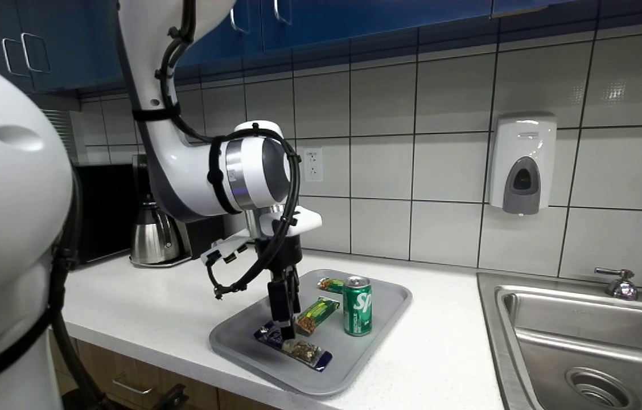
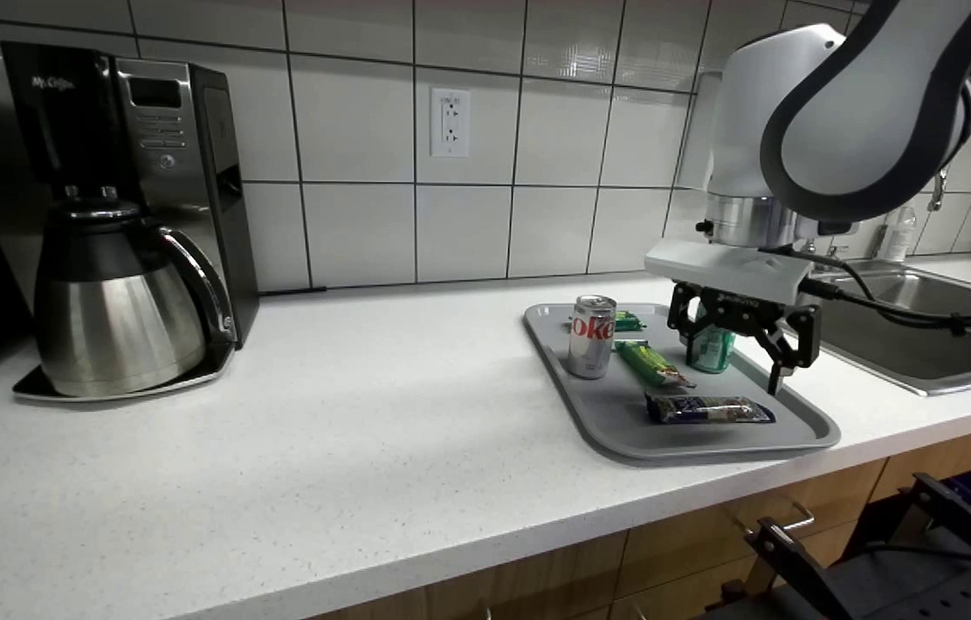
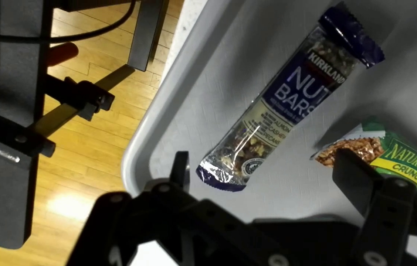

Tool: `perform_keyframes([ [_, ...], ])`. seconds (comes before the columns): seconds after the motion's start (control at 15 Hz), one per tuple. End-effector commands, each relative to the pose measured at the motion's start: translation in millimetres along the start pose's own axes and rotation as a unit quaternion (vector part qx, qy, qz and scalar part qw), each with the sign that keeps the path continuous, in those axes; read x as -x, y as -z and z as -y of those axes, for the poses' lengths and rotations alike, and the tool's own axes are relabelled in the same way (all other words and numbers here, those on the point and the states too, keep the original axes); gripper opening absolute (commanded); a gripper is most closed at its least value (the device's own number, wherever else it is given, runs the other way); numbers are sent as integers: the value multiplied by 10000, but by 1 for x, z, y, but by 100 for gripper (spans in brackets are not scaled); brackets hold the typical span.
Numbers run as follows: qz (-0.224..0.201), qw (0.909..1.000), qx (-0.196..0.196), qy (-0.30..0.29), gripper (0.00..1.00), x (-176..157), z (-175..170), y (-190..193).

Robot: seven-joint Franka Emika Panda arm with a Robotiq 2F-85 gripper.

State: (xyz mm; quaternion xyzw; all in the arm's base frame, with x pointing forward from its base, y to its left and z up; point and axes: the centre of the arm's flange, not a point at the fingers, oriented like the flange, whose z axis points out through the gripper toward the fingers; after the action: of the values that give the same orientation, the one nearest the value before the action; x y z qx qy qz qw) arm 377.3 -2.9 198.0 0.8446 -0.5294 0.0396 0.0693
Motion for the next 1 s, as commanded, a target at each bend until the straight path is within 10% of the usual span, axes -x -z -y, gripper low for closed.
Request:
perform_keyframes([
  [0.0, 12, 9997, -83, -233, 100, 9, -5, -15],
  [0.93, 93, 9986, -50, -513, 100, 11, -5, -40],
])
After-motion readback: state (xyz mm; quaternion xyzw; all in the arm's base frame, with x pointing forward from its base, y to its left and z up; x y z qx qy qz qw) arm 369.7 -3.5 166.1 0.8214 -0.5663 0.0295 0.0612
